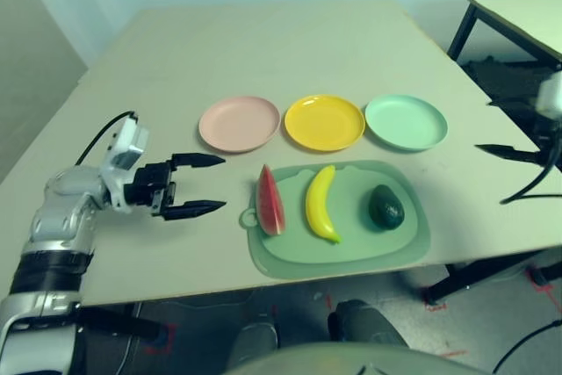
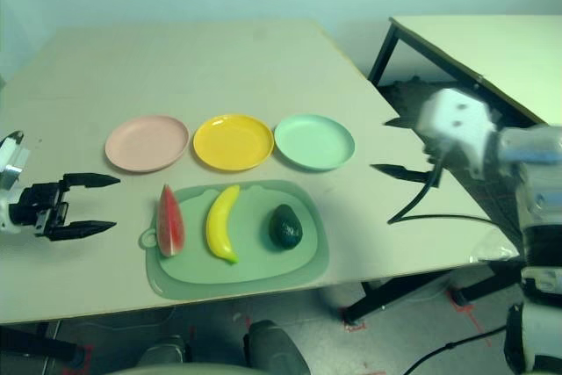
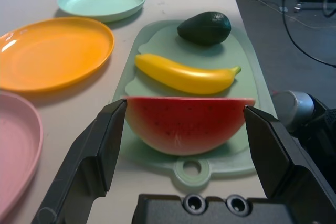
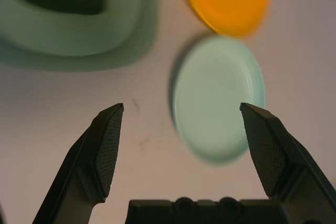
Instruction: Place the fruits into color-matched plates.
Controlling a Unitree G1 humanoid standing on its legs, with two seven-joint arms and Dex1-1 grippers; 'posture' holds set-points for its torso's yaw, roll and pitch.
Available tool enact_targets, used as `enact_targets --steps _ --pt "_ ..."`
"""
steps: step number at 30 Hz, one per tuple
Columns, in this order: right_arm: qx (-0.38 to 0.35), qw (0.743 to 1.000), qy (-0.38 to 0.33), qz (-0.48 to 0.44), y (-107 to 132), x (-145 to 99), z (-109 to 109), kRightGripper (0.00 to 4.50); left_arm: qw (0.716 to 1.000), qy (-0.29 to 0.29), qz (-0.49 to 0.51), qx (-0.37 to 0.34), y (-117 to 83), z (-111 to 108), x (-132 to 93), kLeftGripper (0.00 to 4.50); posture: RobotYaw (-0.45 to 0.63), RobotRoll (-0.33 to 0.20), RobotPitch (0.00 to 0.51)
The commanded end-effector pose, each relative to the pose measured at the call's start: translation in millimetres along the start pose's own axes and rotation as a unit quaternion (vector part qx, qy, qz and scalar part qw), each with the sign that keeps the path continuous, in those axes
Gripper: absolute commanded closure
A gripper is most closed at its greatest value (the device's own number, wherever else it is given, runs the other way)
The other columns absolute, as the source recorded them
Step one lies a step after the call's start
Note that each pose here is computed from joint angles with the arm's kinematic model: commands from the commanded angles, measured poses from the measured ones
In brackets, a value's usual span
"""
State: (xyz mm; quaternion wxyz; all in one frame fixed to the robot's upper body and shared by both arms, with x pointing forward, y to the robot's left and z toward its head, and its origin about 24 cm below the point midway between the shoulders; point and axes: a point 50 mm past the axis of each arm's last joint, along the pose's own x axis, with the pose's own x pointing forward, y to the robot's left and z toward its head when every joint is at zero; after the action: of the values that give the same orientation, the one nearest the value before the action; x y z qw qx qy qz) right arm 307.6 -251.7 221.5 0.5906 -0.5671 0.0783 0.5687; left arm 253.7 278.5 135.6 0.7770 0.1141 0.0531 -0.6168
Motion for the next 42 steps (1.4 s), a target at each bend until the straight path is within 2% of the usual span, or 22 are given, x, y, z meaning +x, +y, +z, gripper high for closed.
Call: enact_targets --steps 1,6,11,19,27,32,39,42 --pt "-0.096 0.991 -0.018 0.090 -3.1 32.8 16.9 0.05 1.000 0.014 0.005 0.004 1.9 -3.3 -0.8 0.00 -0.15 0.000 0.028" --pt "-0.183 0.971 -0.061 0.140 -3.5 58.5 40.1 0.05 1.000 0.011 0.024 0.008 3.1 -1.1 -4.7 0.00 -0.13 0.000 0.032" --pt "-0.215 0.951 -0.072 0.209 13.7 68.2 45.5 0.05 1.000 0.014 0.027 0.007 1.7 -2.7 -5.5 0.00 -0.11 0.000 0.046" --pt "-0.229 0.935 -0.082 0.259 24.8 71.3 53.8 0.05 0.999 0.014 0.036 0.011 1.0 -2.0 -5.6 0.00 -0.11 0.000 0.052" --pt "-0.235 0.927 -0.112 0.269 32.7 91.5 65.4 0.05 0.999 0.009 0.029 0.024 6.3 8.4 3.9 0.00 -0.11 0.000 0.048" --pt "-0.239 0.923 -0.106 0.282 38.1 99.2 66.4 0.05 0.999 -0.003 0.039 0.030 9.6 16.0 5.1 0.00 -0.11 0.000 0.048" --pt "-0.222 0.925 -0.088 0.297 44.9 110.7 60.6 0.05 0.999 0.003 0.037 0.033 7.5 15.9 4.9 0.00 -0.10 0.000 0.047" --pt "-0.215 0.927 -0.088 0.294 44.1 113.1 61.4 0.70 0.999 0.006 0.029 0.022 4.9 12.8 3.9 0.00 -0.10 0.000 0.049"
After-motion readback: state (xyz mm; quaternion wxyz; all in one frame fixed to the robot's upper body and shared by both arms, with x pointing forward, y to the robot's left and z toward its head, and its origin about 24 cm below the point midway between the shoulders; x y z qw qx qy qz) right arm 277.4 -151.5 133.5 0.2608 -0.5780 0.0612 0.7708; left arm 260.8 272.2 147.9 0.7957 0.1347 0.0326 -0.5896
